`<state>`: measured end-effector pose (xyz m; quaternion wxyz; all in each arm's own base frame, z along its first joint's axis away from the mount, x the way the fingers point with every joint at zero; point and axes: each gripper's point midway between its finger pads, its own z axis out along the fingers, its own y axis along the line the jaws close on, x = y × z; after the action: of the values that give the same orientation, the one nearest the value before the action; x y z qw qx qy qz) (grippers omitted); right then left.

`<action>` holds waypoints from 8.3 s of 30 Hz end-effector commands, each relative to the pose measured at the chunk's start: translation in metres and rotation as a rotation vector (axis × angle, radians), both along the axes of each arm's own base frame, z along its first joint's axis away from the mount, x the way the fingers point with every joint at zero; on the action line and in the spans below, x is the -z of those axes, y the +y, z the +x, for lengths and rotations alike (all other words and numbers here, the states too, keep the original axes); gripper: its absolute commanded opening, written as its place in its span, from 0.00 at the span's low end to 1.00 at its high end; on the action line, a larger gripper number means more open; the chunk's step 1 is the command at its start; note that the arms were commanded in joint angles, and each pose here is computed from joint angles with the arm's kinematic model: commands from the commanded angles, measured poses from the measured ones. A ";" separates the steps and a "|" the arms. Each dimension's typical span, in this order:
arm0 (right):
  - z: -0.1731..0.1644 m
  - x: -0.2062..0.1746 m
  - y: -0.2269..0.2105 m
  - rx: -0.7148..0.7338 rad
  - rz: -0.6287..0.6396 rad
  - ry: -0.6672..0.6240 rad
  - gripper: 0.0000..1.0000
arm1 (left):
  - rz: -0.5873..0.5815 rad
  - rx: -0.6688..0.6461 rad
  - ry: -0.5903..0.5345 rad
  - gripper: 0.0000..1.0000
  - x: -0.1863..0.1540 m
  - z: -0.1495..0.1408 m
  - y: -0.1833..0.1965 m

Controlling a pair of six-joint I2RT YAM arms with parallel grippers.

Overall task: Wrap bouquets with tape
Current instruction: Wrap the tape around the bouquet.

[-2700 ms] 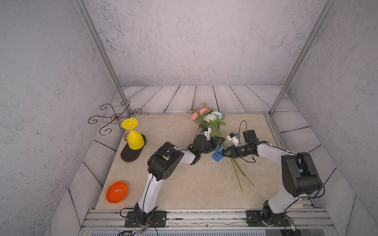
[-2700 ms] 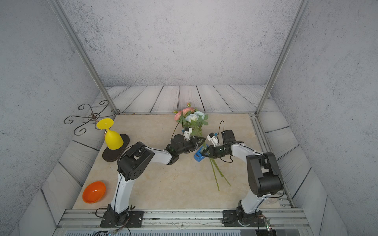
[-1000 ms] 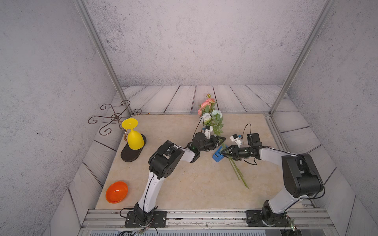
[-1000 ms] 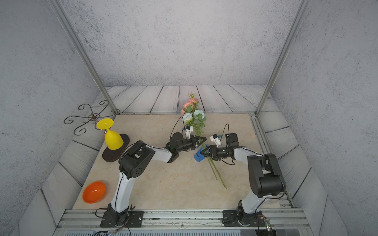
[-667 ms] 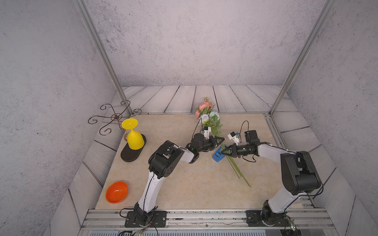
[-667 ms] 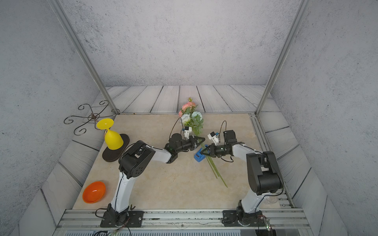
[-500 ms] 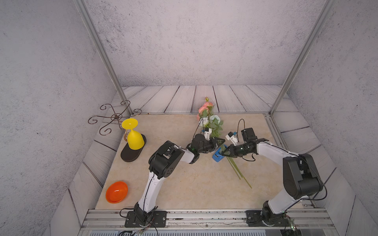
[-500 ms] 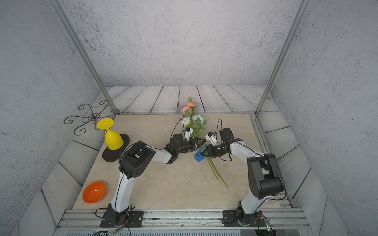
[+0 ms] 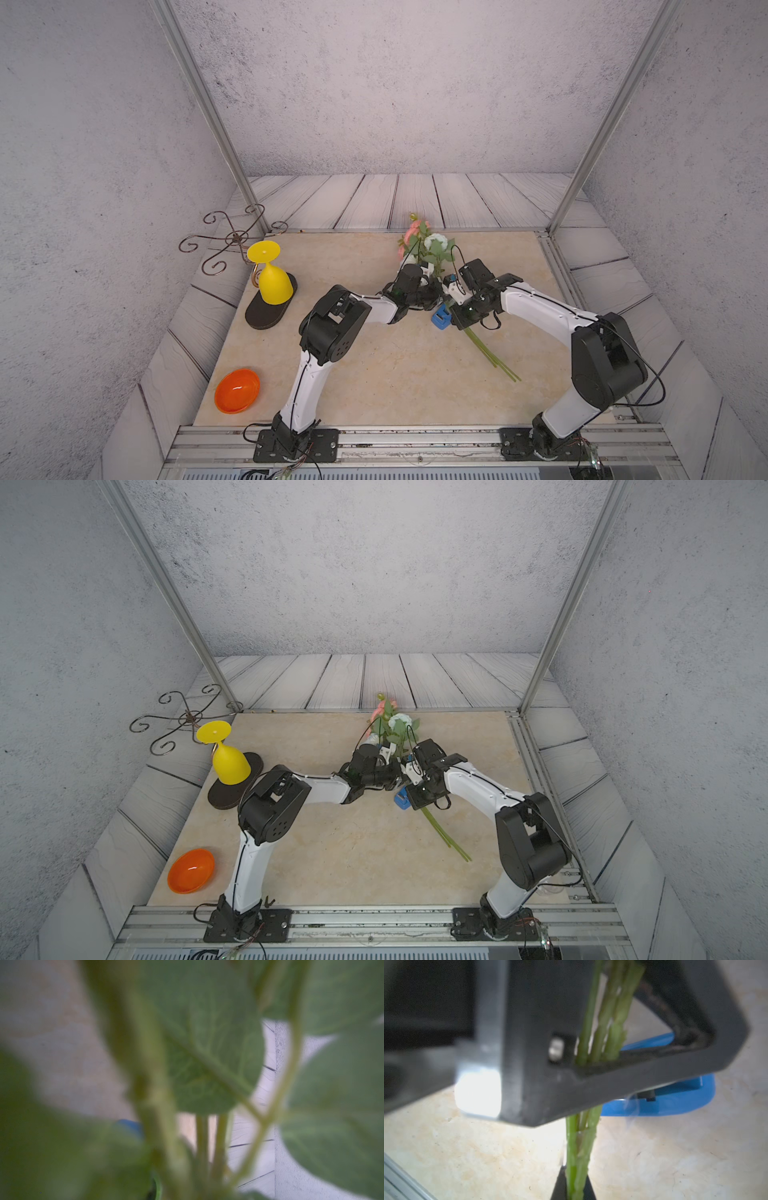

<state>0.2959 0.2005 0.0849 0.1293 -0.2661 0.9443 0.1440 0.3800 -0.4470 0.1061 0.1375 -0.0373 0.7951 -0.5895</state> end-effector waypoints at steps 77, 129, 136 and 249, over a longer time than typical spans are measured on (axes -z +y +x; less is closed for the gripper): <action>-0.047 0.079 0.010 0.235 0.386 0.380 0.12 | -0.061 -0.210 -0.192 0.00 0.022 -0.047 0.074; -0.053 0.030 0.007 0.275 0.358 0.154 0.55 | -0.050 -0.212 -0.238 0.00 0.044 -0.043 0.083; -0.046 0.046 0.027 0.157 0.394 0.178 0.55 | -0.044 -0.215 -0.245 0.00 0.047 -0.040 0.084; -0.043 0.074 0.017 0.035 0.074 0.174 0.00 | -0.058 -0.193 -0.070 0.02 0.072 -0.039 0.081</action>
<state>0.2541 0.2428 0.0210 0.0795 -0.2405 0.9285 0.2715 0.3426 -0.3694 0.0499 0.2201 -0.1012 0.7503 -0.6151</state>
